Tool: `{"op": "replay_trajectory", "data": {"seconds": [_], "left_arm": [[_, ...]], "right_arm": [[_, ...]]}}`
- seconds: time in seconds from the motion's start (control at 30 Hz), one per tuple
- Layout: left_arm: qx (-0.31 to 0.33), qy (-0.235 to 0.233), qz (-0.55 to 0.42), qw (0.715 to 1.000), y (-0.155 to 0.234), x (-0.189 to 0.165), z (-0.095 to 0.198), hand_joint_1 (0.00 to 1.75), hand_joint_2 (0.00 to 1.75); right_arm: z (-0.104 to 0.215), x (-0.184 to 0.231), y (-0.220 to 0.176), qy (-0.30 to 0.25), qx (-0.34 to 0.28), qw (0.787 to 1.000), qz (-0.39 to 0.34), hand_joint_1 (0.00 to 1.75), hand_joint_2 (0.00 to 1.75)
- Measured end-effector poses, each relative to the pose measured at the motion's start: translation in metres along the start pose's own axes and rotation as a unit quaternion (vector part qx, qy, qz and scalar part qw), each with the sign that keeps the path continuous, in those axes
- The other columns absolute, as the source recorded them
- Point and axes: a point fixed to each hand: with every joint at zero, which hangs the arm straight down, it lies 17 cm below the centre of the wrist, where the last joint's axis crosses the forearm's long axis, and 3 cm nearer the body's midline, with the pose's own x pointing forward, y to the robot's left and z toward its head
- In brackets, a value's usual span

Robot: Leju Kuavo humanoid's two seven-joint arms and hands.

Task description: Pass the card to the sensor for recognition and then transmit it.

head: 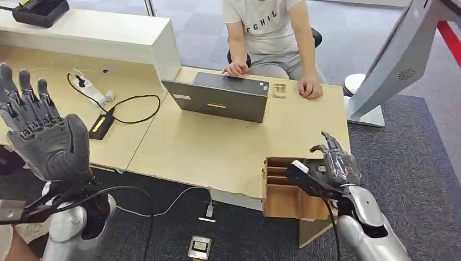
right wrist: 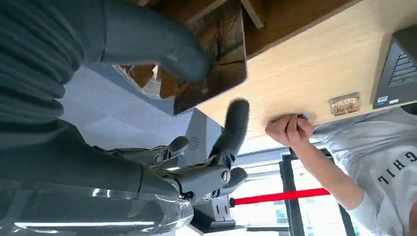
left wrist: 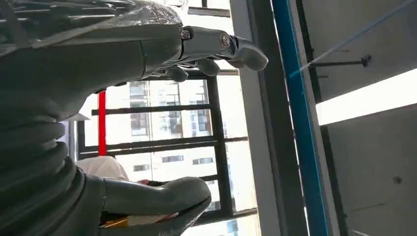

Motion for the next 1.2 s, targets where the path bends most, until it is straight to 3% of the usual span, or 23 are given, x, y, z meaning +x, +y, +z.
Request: {"op": "replay_trajectory", "data": {"seconds": [0.27, 0.47, 0.6, 0.67, 0.73, 0.77, 0.8, 0.83, 1.2], "left_arm": [[0.005, 0.002, -0.006, 1.0, 0.004, 0.004, 0.003, 0.0, 1.75], [0.007, 0.003, -0.008, 1.0, 0.006, 0.005, 0.005, 0.0, 1.75], [0.008, -0.001, -0.011, 1.0, 0.007, 0.008, 0.004, 0.0, 1.75], [0.007, 0.0, -0.011, 1.0, 0.008, 0.008, 0.004, 0.0, 1.75], [0.008, -0.001, -0.011, 1.0, 0.008, 0.009, 0.003, 0.0, 1.75], [0.008, -0.001, -0.011, 1.0, 0.008, 0.01, 0.003, 0.0, 1.75], [0.009, -0.002, -0.012, 1.0, 0.008, 0.01, 0.003, 0.0, 1.75], [0.009, -0.001, -0.013, 1.0, 0.008, 0.01, 0.003, 0.0, 1.75], [0.018, -0.001, -0.019, 1.0, 0.012, 0.01, 0.002, 0.0, 1.75]], "right_arm": [[0.005, 0.002, -0.005, -0.005, -0.003, 1.0, -0.008, 1.71, 1.75], [0.01, 0.005, -0.002, -0.009, 0.004, 1.0, -0.012, 1.68, 1.75], [0.012, 0.008, 0.001, -0.011, 0.007, 1.0, -0.017, 1.54, 1.75], [0.013, 0.008, 0.002, -0.011, 0.008, 1.0, -0.019, 1.57, 1.75], [0.014, 0.008, 0.002, -0.011, 0.009, 1.0, -0.02, 1.4, 1.75], [0.014, 0.009, 0.002, -0.011, 0.008, 1.0, -0.02, 1.19, 1.75], [0.014, 0.009, 0.002, -0.011, 0.008, 1.0, -0.02, 0.49, 1.75], [0.014, 0.009, 0.002, -0.011, 0.007, 1.0, -0.021, 0.0, 1.75], [0.012, -0.002, -0.017, 0.009, -0.02, 1.0, -0.014, 0.0, 1.75]]}}
